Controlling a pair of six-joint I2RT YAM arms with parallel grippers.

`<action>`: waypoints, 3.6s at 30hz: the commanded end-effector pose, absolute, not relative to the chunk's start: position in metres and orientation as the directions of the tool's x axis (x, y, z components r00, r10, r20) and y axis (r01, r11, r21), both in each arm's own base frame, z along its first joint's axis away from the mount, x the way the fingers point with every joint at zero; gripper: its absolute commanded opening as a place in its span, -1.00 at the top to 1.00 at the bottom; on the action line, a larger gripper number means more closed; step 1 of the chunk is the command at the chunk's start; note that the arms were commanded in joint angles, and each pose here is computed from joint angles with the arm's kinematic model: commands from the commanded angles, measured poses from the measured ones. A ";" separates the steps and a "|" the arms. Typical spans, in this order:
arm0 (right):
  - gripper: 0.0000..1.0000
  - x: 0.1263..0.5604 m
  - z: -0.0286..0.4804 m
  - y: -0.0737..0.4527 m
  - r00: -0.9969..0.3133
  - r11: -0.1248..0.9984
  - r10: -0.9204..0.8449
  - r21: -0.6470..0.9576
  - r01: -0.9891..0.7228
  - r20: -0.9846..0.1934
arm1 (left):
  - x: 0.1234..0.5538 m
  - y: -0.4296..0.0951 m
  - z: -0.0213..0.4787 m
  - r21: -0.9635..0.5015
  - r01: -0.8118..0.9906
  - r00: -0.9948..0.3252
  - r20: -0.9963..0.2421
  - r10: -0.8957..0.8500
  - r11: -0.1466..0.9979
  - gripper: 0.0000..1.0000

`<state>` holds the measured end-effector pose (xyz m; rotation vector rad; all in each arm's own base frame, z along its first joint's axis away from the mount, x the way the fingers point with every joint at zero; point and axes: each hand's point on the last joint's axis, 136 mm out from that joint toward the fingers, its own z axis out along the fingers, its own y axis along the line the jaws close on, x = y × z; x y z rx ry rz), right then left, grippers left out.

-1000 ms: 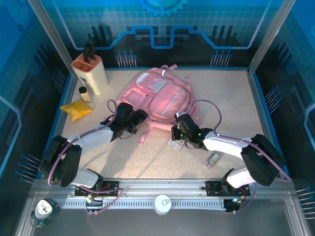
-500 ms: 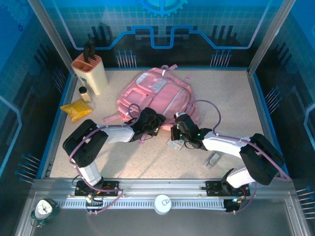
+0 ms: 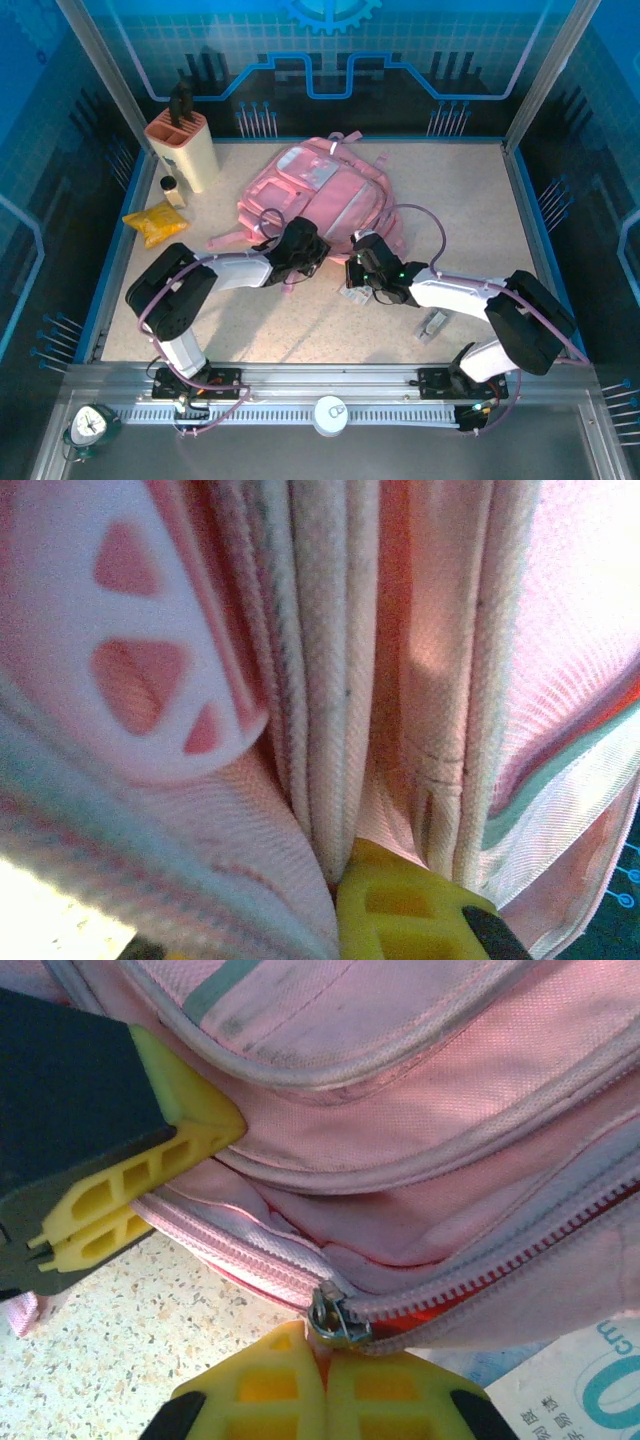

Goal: Pack the student bag

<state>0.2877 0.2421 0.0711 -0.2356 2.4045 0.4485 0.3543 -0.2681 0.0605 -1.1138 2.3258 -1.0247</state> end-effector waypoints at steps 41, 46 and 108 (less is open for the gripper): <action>-0.30 0.311 0.135 0.291 -0.755 0.900 -0.235 0.156 -0.406 -0.612 | 0.371 -0.236 0.136 -0.802 -0.318 -0.662 -0.194 -0.724 0.506 1.00; -0.28 0.333 0.120 0.288 -0.742 0.924 -0.287 0.030 -0.382 -0.606 | 0.366 -0.238 0.137 -0.817 -0.314 -0.646 -0.189 -0.740 0.483 1.00; 1.00 0.305 0.071 0.256 -0.722 0.839 -0.396 0.095 -0.535 -0.568 | 0.367 -0.232 0.134 -0.783 -0.308 -0.648 -0.243 -0.722 0.541 1.00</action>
